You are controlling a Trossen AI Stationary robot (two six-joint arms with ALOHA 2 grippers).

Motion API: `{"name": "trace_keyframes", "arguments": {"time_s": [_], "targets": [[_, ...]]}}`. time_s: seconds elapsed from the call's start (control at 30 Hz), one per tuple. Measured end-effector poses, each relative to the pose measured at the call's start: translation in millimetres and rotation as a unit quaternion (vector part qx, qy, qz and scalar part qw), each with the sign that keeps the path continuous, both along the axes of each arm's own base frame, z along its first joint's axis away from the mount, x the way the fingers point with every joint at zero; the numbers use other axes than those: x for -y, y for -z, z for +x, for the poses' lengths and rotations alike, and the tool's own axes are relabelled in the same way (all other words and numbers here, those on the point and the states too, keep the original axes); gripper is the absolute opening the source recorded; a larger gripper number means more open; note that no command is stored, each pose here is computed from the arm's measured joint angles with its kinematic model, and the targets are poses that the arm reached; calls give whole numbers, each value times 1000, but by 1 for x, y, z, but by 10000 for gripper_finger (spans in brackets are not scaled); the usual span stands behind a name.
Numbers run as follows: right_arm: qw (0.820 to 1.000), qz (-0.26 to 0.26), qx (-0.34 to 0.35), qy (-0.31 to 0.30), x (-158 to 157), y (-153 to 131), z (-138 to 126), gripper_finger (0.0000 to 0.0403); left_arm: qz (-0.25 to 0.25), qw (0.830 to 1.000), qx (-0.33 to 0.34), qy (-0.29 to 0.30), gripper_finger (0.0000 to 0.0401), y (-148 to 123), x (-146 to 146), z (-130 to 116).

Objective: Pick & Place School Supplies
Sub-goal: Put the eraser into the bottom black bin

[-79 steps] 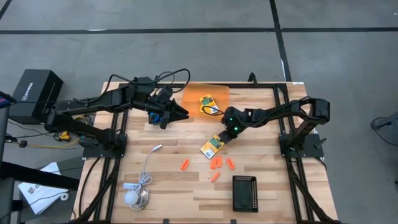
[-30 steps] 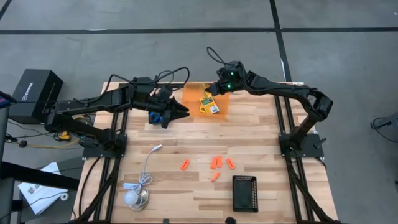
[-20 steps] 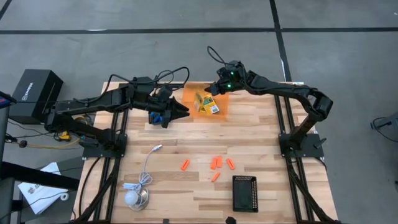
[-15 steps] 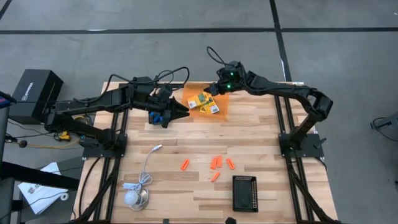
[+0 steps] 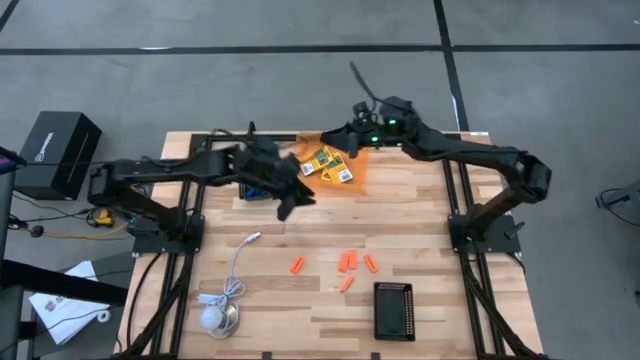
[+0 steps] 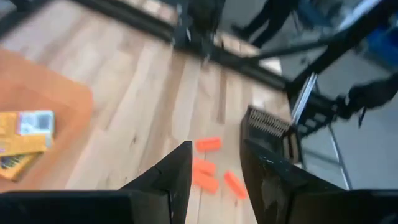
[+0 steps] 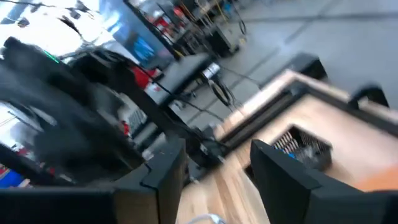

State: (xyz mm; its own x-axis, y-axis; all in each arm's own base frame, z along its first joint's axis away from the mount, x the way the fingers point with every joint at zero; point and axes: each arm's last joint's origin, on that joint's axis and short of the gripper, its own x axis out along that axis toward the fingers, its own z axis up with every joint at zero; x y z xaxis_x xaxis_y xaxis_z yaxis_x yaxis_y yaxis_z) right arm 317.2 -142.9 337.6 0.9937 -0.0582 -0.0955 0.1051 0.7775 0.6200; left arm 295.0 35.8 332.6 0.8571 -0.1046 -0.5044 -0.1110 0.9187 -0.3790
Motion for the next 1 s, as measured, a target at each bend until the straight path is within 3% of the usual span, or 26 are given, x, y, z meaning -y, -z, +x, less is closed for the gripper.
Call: {"name": "trace_keyframes", "arguments": {"time_s": [0.27, 0.43, 0.6, 0.77, 1.0], "targets": [[996, -70, 35, -32, -47, -66, -69, 150, 54, 996, -73, 17, 131, 44, 16, 33], [995, -85, -40, -34, -83, -73, -115, 156, 79, 992, -94, -18, 131, 54, 13, 37], [989, -97, -101, -46, -111, -69, -142, 160, 109, 986, -87, -91, 131, 36, 3, 22], [970, -150, -170, -88, -128, -53, -131, 159, 151, 961, -163, -161, 131, 20, 5, -21], [915, -263, -225, -207, -135, -16, -75, 164, 142, 919, -292, -223, 131, 11, 26, -89]]}}
